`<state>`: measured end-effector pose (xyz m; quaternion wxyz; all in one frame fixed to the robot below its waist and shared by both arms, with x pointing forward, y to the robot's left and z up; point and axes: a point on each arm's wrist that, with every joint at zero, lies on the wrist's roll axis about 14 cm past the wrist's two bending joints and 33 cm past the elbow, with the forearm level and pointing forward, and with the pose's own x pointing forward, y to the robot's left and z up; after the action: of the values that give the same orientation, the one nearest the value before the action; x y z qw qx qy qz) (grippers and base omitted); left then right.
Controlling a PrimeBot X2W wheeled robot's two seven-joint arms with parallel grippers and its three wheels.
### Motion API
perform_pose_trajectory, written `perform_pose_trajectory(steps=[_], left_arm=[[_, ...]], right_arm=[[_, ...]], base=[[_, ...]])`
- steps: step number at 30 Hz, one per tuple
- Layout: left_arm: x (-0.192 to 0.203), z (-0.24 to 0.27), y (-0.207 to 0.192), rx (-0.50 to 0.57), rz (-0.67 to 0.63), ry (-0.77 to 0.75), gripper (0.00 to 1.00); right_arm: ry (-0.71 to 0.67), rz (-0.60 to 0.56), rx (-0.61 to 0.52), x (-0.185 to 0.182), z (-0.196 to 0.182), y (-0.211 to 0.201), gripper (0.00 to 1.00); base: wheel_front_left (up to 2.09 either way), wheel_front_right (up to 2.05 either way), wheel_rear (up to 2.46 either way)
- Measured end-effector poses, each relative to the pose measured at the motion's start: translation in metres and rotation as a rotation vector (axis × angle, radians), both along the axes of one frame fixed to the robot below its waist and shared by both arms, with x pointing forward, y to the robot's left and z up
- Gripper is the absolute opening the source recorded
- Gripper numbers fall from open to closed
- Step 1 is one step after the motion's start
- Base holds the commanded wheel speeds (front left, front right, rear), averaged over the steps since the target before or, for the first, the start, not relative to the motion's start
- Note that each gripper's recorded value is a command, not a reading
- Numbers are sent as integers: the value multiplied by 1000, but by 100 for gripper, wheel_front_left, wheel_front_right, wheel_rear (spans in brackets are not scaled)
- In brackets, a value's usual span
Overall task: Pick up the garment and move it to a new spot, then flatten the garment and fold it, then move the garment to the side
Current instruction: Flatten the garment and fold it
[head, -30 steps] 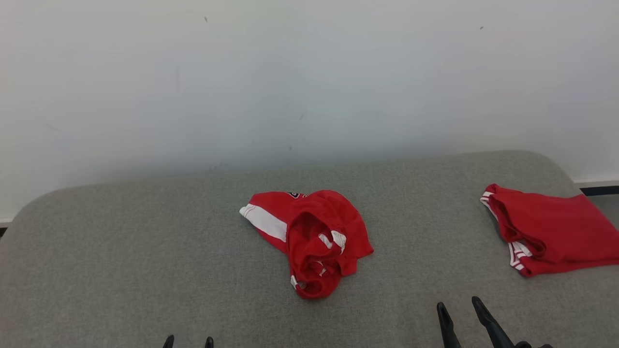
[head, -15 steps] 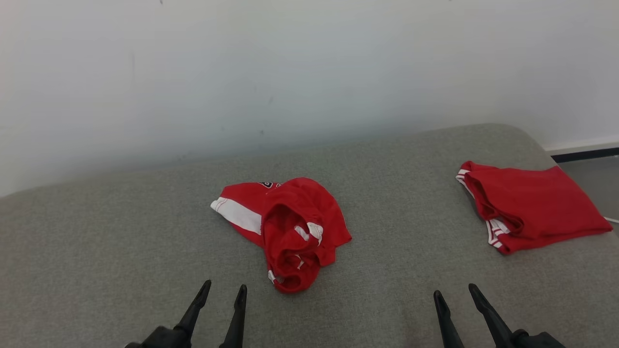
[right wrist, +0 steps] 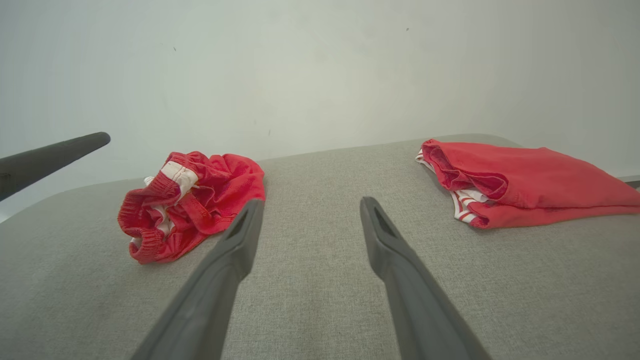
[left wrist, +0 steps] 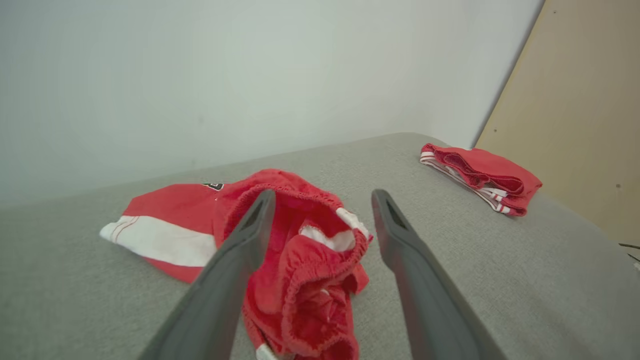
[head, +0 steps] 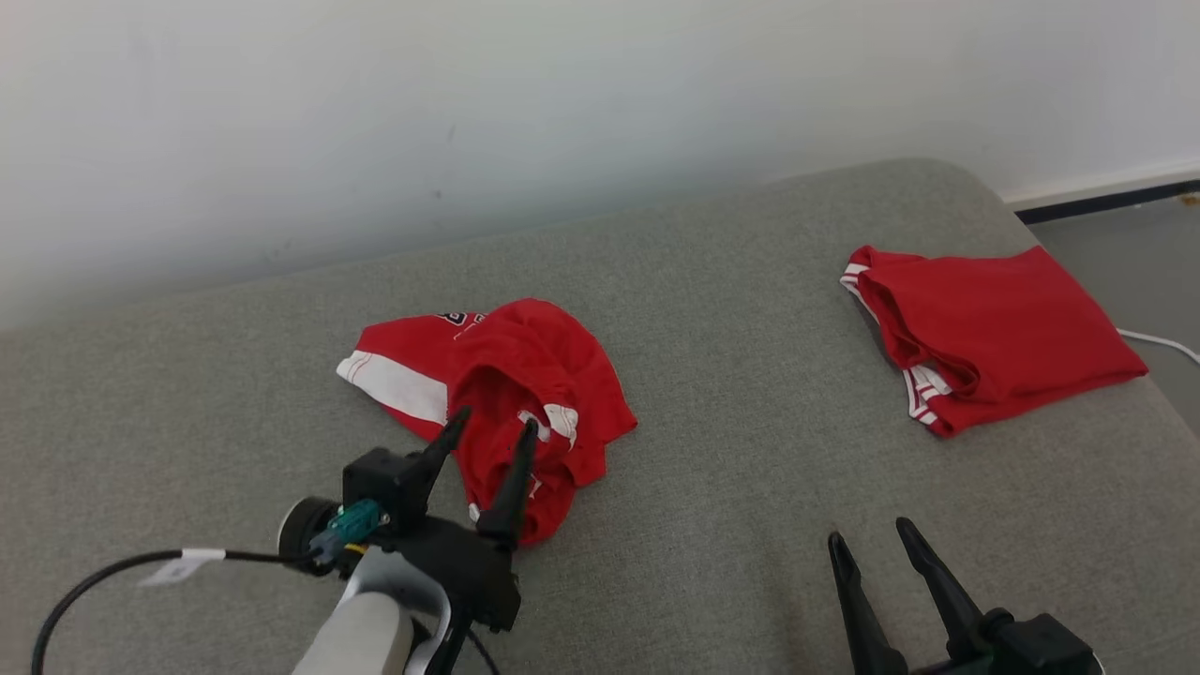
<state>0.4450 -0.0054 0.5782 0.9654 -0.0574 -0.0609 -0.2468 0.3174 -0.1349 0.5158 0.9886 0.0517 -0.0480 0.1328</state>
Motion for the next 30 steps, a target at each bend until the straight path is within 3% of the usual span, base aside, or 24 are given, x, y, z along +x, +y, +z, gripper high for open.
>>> perform_pose_trajectory(steps=[7,17,20,21,22,23,27,30], left_arm=[[14,-12,-42,15,-115,103,100],[25,-48,-58,75,-118,224,100],[25,-49,-60,75,-123,230,44],[26,-48,-61,74,-126,225,15],[26,-45,-62,73,-130,216,15],[27,-44,-63,72,-133,211,0],[22,-42,-66,62,-159,224,0],[18,-30,-70,-6,-189,236,0]], right_arm=[[16,-23,0,15,-4,-5,100],[50,-46,7,21,-13,-9,100],[55,-44,9,22,-15,-8,100],[57,-43,8,22,-15,-8,100],[56,-43,8,23,-15,-8,100],[53,-41,7,24,-14,-8,100],[46,-35,6,24,-12,-6,100],[38,-33,8,22,-10,-6,100]], base=[[0,0,0],[0,0,0],[0,0,0],[0,0,0],[0,0,0],[0,0,0],[0,0,0],[0,0,0]])
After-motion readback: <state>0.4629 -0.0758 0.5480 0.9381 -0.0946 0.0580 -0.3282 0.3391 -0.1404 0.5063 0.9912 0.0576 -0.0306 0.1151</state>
